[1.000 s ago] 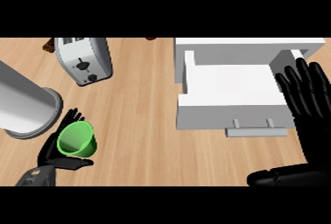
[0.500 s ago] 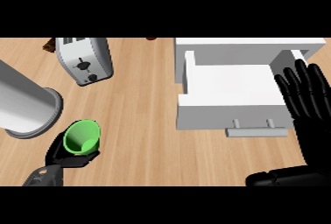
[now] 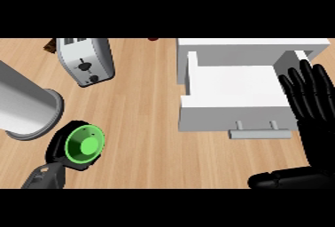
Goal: Pick up the cup, place it into the drawer and close the drawer
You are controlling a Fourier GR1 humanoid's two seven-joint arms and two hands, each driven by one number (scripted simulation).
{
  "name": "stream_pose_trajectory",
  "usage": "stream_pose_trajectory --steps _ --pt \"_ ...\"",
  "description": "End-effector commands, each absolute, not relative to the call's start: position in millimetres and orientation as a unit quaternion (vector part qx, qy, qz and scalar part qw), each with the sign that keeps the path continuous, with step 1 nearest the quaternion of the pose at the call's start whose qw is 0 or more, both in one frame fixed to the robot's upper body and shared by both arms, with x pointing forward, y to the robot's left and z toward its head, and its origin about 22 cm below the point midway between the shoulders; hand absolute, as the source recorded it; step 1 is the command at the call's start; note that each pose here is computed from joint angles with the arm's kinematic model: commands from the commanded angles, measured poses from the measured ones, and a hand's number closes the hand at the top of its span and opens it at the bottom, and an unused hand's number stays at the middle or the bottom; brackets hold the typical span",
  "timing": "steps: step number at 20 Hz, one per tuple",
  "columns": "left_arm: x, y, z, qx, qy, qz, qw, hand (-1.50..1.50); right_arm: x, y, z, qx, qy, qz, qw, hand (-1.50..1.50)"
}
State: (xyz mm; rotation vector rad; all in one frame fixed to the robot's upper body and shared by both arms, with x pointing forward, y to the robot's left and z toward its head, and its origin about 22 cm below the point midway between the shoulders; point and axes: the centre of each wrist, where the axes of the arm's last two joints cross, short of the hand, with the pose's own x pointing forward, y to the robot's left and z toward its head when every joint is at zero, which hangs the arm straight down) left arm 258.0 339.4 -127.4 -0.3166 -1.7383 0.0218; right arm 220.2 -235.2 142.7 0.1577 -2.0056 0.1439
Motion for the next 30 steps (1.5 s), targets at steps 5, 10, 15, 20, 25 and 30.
stream_pose_trajectory --steps 5,10,15,20,25,30 --pt "264.2 285.0 -136.5 -0.038 -0.824 0.129 0.551 1.50 217.8 -234.0 153.2 0.058 -0.839 0.064 0.536 -1.50" --pt "273.5 276.2 -116.2 -0.077 -0.849 0.128 0.507 1.50 229.7 -250.4 158.2 0.062 -0.839 0.052 0.538 -1.50" --pt "287.8 263.2 -72.0 -0.117 -0.855 0.073 0.500 1.50 205.2 -238.8 144.1 0.054 -0.838 0.052 0.540 -1.50" --pt "294.5 234.7 -19.8 -0.151 -0.857 0.048 0.491 1.50 207.0 -256.4 140.0 0.060 -0.833 0.050 0.548 -1.50" --pt "318.5 192.5 38.5 -0.180 -0.851 0.055 0.490 1.50 208.3 -234.8 145.9 0.062 -0.835 0.051 0.545 -1.50" --pt "333.4 188.4 82.1 -0.160 -0.860 0.043 0.482 1.50 209.5 -257.0 134.8 0.059 -0.837 0.054 0.541 -1.50"
